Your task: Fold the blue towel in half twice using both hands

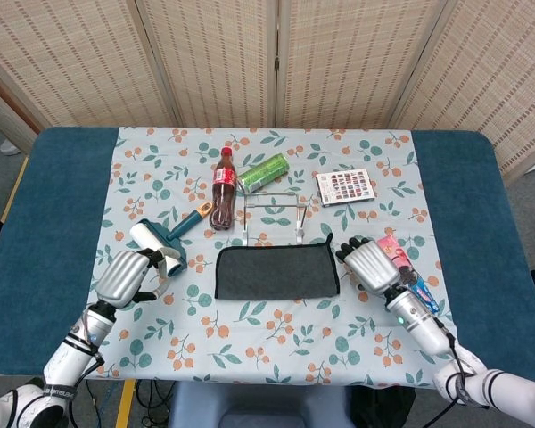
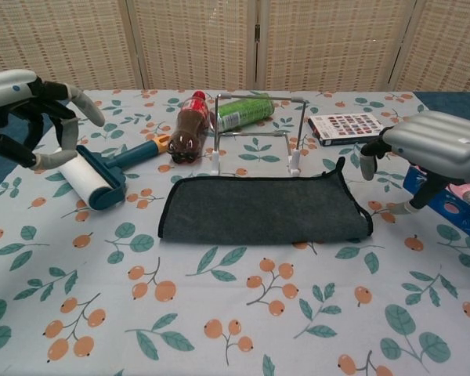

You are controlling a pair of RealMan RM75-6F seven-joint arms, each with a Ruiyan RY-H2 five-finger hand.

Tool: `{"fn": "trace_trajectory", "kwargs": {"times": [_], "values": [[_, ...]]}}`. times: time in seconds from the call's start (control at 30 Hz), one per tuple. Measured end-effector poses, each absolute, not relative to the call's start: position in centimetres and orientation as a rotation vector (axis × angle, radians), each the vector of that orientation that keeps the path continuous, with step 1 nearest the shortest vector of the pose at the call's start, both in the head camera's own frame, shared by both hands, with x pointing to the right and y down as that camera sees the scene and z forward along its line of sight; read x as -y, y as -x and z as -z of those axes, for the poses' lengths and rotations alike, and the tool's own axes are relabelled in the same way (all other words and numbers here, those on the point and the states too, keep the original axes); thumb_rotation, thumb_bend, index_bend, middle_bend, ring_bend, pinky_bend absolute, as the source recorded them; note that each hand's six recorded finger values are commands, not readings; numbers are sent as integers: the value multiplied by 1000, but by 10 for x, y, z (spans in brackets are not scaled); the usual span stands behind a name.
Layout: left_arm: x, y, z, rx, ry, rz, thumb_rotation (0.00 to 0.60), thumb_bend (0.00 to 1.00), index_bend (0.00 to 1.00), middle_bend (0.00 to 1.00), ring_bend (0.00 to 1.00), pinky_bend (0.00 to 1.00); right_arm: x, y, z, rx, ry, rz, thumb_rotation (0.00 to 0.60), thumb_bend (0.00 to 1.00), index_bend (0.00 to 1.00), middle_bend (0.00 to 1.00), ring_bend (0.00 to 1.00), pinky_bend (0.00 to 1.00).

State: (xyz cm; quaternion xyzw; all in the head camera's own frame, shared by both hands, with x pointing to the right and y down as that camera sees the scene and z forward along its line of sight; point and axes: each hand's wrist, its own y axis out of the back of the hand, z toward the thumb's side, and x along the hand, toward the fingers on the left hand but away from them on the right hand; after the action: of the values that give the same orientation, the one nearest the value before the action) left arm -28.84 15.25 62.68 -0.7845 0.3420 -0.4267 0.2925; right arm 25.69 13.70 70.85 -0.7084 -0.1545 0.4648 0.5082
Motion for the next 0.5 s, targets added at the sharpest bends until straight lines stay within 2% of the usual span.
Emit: {"fn": "trace_trajectory", "kwargs": {"times": [0.5], "values": [[-153, 296, -627, -931, 2088, 1156, 600, 363, 304, 560, 452, 647, -125, -237, -740, 301, 1688, -1100, 600, 76, 444, 386, 286, 502]]}}
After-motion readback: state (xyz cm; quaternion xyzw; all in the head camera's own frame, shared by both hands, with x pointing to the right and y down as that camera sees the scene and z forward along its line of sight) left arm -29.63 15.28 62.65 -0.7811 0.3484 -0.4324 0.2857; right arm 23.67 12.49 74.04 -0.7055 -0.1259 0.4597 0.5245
